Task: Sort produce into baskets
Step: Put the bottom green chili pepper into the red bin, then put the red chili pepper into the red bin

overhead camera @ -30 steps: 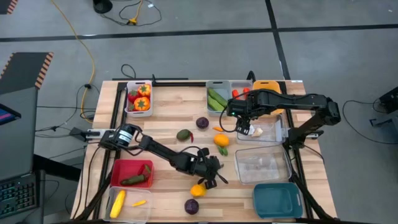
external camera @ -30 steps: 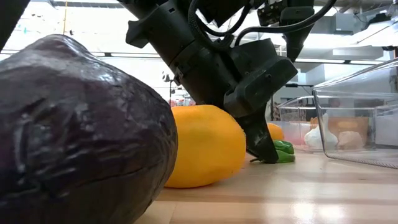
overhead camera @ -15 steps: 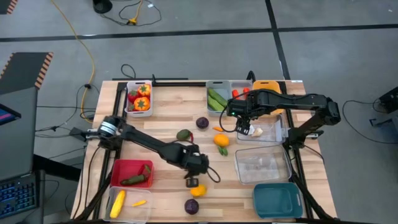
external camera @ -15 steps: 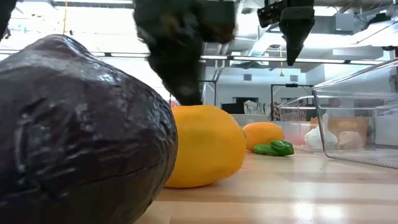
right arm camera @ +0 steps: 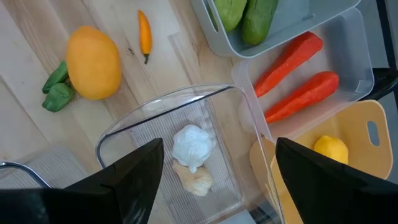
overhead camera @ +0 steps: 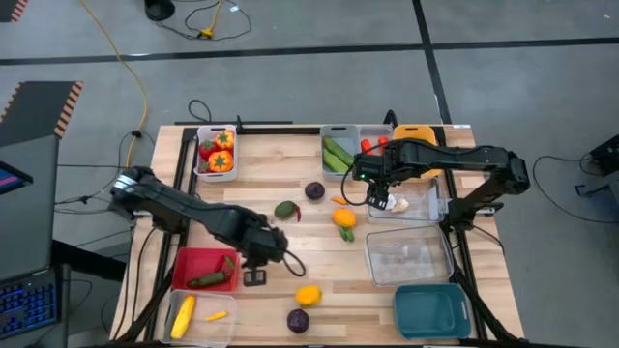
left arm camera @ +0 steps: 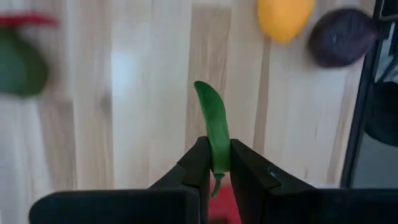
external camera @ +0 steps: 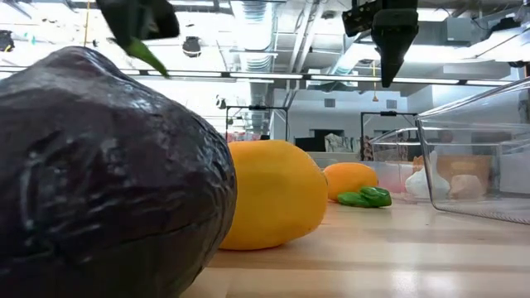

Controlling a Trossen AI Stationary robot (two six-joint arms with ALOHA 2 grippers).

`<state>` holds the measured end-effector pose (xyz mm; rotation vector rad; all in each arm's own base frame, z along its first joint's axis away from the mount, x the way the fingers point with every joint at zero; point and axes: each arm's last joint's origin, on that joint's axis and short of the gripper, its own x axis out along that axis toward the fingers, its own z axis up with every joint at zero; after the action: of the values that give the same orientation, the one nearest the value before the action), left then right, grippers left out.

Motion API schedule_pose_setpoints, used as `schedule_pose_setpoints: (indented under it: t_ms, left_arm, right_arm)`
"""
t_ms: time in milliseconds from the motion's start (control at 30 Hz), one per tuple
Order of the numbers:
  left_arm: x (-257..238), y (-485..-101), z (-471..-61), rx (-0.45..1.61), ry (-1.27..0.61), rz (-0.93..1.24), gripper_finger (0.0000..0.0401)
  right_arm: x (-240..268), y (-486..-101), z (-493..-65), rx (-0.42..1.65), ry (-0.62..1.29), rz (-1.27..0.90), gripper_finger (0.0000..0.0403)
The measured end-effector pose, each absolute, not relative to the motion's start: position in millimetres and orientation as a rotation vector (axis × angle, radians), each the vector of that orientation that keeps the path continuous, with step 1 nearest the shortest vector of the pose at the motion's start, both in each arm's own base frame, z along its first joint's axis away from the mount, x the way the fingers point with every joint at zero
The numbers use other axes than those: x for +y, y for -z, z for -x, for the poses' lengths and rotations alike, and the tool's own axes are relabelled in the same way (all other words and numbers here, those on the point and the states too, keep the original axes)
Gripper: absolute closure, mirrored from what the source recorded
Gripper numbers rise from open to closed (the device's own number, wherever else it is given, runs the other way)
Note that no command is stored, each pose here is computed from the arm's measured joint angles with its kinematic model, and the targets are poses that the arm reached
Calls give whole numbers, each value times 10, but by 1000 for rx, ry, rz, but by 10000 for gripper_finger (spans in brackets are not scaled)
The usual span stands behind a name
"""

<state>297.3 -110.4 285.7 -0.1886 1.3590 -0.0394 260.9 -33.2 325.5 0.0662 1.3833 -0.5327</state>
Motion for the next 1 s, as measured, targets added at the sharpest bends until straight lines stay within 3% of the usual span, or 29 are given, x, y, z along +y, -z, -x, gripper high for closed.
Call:
schedule_pose_setpoints:
  t_ms: [367, 700, 1000]
  left_arm:
    - [-1299, -2962, -2411, 1647, -135, 179, 362]
    - [-1519, -2755, -2154, 1798, -181, 184, 360]
    - [-1514, -2500, -2004, 1882, -288, 138, 291]
  right_arm:
    - [-334, -3259, -2639, 1351, 531, -72, 68]
    - [-258, -3283, -2760, 1226, 512, -96, 68]
    - [-36, -3352, -2945, 1002, 498, -218, 68]
